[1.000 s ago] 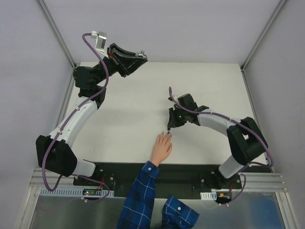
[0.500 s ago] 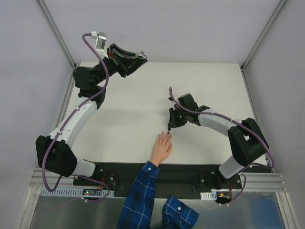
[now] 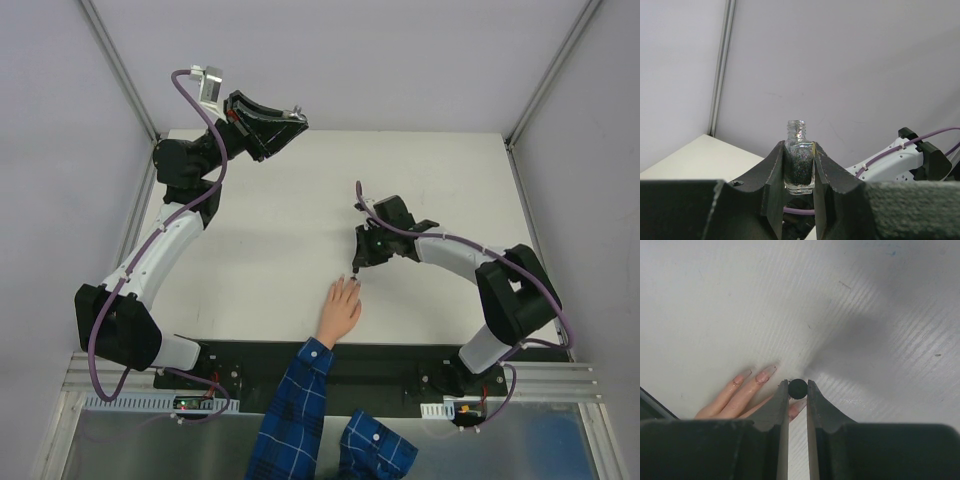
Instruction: Paint the nails
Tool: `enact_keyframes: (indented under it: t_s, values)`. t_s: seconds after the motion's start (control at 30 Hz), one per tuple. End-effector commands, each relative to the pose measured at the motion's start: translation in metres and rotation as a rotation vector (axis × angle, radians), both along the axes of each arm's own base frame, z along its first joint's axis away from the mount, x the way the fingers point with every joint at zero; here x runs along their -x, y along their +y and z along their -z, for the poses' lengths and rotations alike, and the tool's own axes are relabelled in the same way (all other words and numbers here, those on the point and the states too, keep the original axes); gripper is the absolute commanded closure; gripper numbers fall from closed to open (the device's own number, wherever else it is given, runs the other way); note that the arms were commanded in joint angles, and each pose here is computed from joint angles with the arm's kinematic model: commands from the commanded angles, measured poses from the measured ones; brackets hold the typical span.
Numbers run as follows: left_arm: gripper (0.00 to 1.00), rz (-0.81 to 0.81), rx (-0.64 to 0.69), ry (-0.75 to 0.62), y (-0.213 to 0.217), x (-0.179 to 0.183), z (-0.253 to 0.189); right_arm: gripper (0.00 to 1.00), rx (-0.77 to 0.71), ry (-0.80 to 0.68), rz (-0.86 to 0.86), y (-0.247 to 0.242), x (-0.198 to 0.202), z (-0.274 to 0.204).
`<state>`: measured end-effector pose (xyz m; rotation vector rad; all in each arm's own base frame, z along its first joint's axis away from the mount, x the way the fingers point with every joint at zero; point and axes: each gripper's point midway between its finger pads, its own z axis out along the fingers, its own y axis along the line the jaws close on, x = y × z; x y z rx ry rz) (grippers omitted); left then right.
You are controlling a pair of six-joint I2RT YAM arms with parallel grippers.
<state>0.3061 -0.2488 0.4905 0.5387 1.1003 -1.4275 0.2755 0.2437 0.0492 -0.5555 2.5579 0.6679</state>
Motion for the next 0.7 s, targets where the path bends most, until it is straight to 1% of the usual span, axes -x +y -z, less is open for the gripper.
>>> enact_keyframes:
  t_s: [0.0, 0.4, 0.67]
  values:
    - [1.00, -0.001, 0.023, -0.121, 0.0079, 0.0194, -0.0286, 0.99, -0.008, -0.024, 0.027, 0.0024, -0.0143, -0.0095]
    - [1.00, -0.001, 0.025, -0.123, 0.0085, 0.0199, -0.0304, 1.00, 0.017, -0.019, 0.047, -0.0039, -0.0183, -0.0039]
    - [1.00, -0.002, 0.027, -0.126, 0.0094, 0.0228, -0.0311, 1.00, 0.000, -0.031, 0.030, -0.0017, -0.0140, -0.0099]
